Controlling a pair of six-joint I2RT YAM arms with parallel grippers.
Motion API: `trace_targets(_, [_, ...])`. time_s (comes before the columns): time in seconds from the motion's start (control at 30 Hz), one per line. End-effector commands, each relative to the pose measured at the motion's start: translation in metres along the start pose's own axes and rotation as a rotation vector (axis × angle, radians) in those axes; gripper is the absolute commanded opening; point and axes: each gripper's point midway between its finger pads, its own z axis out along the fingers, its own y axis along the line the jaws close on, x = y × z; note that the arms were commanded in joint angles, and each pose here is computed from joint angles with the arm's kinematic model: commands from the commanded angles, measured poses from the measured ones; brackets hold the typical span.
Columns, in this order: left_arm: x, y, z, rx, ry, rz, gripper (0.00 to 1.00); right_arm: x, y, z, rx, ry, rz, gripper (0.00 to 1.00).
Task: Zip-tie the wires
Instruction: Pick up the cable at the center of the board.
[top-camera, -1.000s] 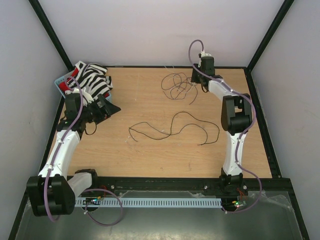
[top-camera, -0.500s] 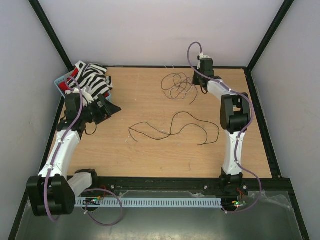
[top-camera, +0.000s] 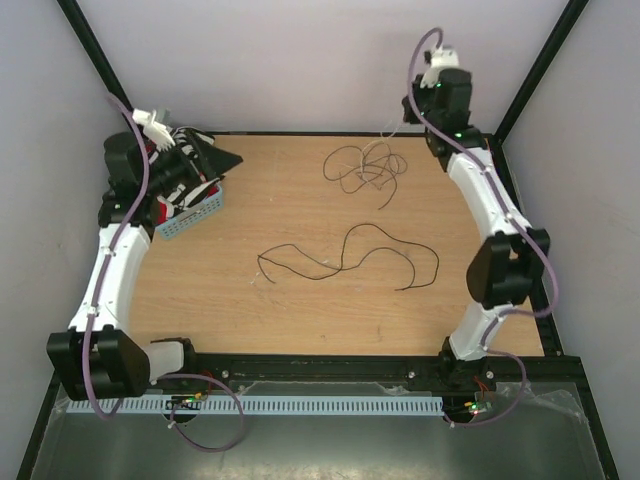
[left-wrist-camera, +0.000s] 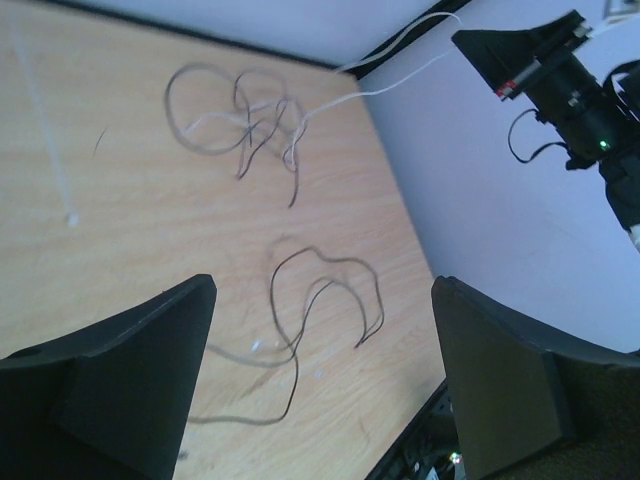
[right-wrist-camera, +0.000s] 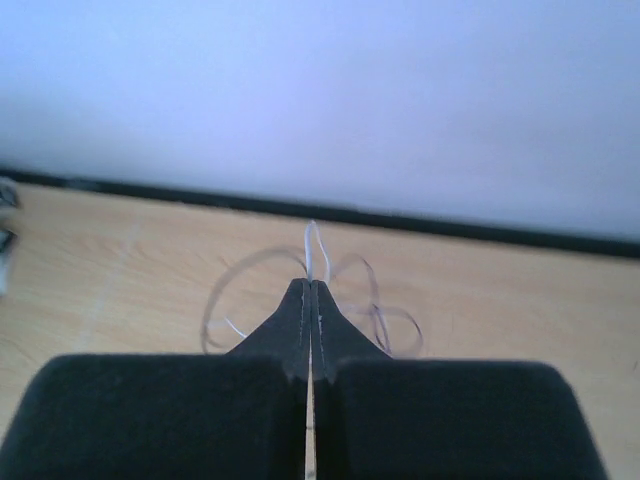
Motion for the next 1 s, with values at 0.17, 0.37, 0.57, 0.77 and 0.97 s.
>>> trace_targets(0.17, [-0.075,-0.084,0.003,0.267,-0.136,0.162,0.92,-0.15,0.061,-0.114,-0.237,-0.332,-0.049,0.0])
trace_targets(0.37, [-0.072,-0.117,0.022,0.371,-0.109,0.288,0.93,-0.191,0.09,-0.16,-0.371,-0.459,-0.082,0.0])
trace_targets(0.57, [-0.064,-0.128,0.047,0.388,-0.11,0.364,0.93,-0.221,0.1,-0.19,-0.404,-0.509,-0.107,0.0])
trace_targets(0.77, [-0.052,-0.141,0.059,0.42,-0.091,0.382,0.93,-0.237,0.11,-0.23,-0.448,-0.563,-0.108,0.0])
trace_targets(0.97, [-0.034,-0.145,0.066,0.441,-0.06,0.408,0.93,-0.253,0.114,-0.261,-0.46,-0.614,-0.067,0.0])
